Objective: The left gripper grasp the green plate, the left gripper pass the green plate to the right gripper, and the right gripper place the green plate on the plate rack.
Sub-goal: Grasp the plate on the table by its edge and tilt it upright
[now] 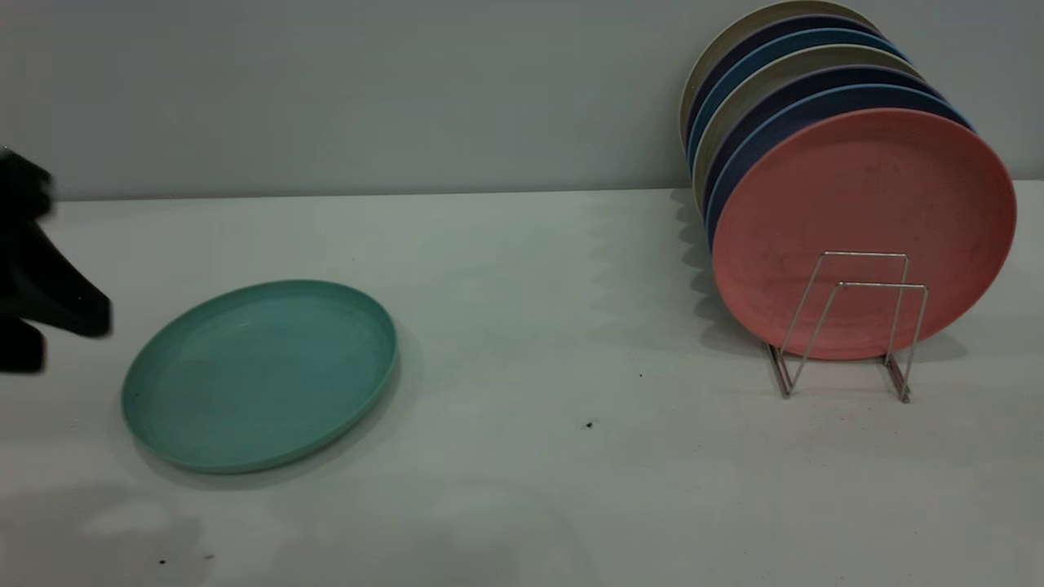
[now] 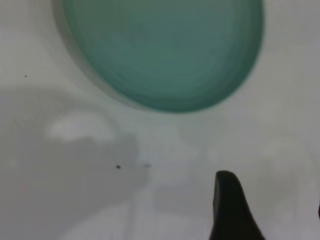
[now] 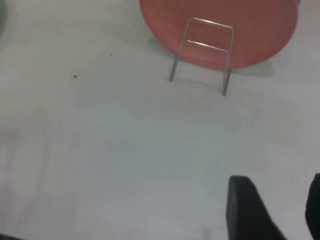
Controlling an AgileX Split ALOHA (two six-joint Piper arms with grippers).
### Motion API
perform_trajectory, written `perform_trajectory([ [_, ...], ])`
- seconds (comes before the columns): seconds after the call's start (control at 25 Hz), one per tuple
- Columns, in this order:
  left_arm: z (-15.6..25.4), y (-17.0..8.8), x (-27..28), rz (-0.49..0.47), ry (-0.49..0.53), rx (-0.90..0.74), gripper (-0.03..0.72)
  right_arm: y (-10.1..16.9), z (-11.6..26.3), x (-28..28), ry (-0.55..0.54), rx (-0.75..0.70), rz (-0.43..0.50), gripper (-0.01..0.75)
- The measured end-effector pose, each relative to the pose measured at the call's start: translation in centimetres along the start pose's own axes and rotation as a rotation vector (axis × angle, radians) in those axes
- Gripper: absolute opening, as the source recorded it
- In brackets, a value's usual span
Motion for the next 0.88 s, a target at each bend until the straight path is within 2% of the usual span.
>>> perform_trajectory([
  [0.32, -2.9, 1.2, -4.6, -0.002, 0.012, 0.141, 0.445, 0.0, 0.0, 0.0, 0.000, -0.001, -0.002, 0.311],
  [0.48, -4.6, 2.7, -6.3, -0.003, 0.023, 0.229, 0.445, 0.1, 0.1, 0.0, 0.004, -0.003, -0.006, 0.311],
  [0.68, -4.3, 4.9, -8.4, -0.041, 0.075, 0.287, 0.445, 0.1, 0.1, 0.0, 0.008, -0.003, -0.008, 0.311],
  [0.88, -3.6, 6.0, -10.1, -0.056, 0.099, 0.314, 0.445, 0.1, 0.1, 0.0, 0.009, -0.004, -0.010, 0.311],
])
Point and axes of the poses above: a point on each arm's last joint axis where the gripper is mounted, x pointing back along that axis away from the gripper, y along the wrist's bending axis when the last joint is at zero, z = x × y, the point moved 4 cm from there along -x, pointing out along that axis toward the gripper, and after that the axes turned 15 degrees about x, right-handed, at the moved point
